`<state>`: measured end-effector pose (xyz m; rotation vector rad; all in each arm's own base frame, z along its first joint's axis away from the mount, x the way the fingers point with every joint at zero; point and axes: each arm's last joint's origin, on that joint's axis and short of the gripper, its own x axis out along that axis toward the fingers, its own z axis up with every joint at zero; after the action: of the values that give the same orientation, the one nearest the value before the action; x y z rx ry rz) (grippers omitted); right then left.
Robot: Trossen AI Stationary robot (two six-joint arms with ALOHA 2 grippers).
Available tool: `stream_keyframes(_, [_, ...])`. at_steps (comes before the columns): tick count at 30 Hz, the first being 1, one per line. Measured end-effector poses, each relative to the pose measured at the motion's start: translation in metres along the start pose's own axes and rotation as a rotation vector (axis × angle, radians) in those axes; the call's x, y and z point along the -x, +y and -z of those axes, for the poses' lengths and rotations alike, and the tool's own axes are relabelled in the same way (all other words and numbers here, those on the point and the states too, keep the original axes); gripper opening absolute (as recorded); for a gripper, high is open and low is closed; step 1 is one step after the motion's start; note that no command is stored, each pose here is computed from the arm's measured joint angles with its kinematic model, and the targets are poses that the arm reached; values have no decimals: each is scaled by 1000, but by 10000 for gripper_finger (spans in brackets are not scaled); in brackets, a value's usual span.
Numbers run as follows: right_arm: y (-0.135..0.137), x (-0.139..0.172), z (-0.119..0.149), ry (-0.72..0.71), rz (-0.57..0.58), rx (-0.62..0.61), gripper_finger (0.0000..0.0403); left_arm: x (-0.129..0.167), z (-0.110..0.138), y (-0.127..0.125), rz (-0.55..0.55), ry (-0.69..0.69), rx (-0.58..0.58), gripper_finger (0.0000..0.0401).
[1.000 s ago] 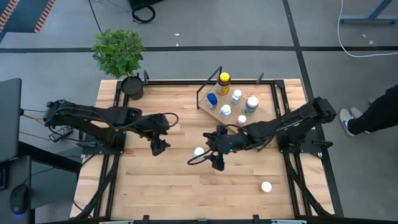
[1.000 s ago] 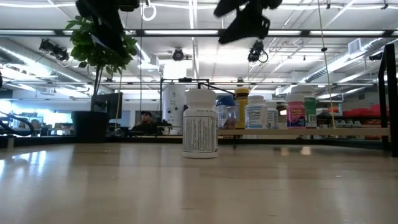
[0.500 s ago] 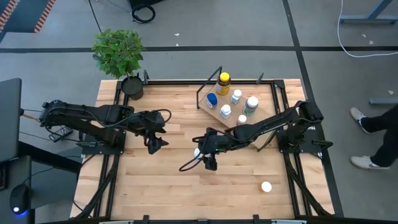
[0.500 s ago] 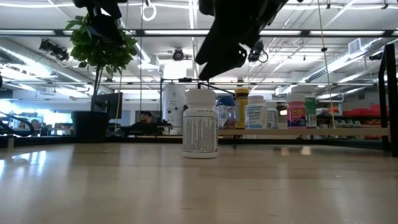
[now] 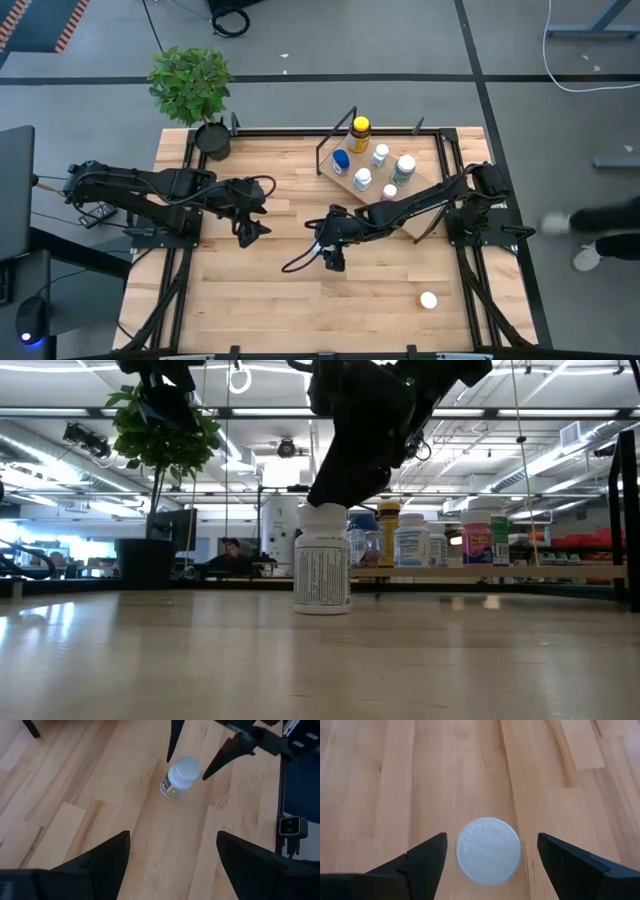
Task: Pick and place medicine bottles onto shelf by color
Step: Put the white medicine bottle on the shelf
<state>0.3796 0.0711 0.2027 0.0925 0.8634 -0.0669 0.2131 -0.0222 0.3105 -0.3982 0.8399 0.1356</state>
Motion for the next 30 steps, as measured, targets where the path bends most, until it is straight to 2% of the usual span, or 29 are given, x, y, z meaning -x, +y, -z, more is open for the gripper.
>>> stream_keyframes(23, [-1,0,3,30,-1,73,317,0,-1,-1,6,-10,-1,302])
stream_keyframes(30, [-2,0,2,29,1,88,317,1,-11,-6,58,-109,3,302])
